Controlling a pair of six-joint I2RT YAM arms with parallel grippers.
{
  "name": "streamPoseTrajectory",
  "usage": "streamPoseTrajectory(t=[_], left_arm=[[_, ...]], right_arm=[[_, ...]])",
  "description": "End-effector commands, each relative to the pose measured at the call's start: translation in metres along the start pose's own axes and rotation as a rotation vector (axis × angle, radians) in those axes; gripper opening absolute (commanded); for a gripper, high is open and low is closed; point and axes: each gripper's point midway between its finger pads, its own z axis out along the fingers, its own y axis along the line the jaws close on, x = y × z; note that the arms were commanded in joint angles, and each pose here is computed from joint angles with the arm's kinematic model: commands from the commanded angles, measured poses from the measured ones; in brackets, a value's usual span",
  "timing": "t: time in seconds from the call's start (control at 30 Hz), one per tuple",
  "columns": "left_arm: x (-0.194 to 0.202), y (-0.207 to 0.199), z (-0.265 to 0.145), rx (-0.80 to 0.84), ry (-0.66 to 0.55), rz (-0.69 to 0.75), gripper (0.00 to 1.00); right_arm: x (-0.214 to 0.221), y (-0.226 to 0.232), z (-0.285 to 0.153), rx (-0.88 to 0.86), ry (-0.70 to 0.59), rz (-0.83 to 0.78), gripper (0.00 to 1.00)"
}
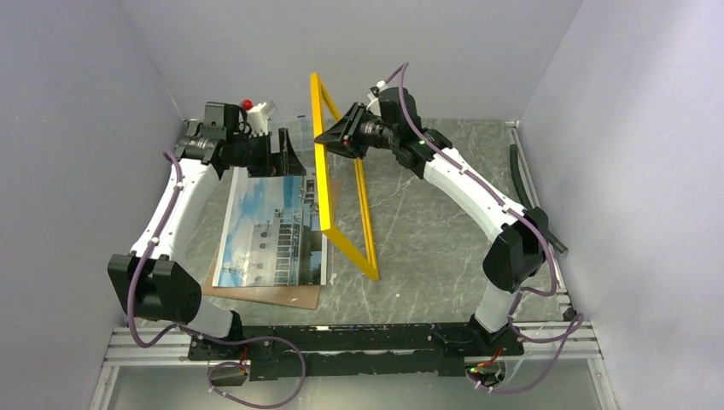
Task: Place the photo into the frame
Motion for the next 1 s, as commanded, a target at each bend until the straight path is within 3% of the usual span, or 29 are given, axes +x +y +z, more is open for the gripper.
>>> streamPoseTrajectory(t=[0.0, 0.3, 0.5, 0.6, 0.97], left_arm=[[-0.022, -0.038, -0.013, 0.066, -0.068, 0.047, 0.95], [-0.02, -0.08, 0.004, 0.098, -0.045, 0.129, 0.95], [-0.025, -0.095, 0.012, 0.099, -0.05, 0.171, 0.95], [-0.026, -0.101, 0.019, 0.095, -0.047, 0.191, 0.95], [-0.024, -0.135, 0.047, 0.113, -0.033, 0.293, 0.94]], right_arm=[[-0.012, 0.028, -0.021, -0.134, -0.025, -0.006, 0.1], [-0.021, 0.006, -0.029, -0.141, -0.028, 0.044, 0.15], [-0.035, 0.001, -0.042, -0.079, -0.039, 0.003, 0.54], [-0.041, -0.01, -0.047, 0.023, -0.036, -0.047, 0.65], [-0.049, -0.033, -0.073, 0.231, 0.003, -0.199, 0.7]])
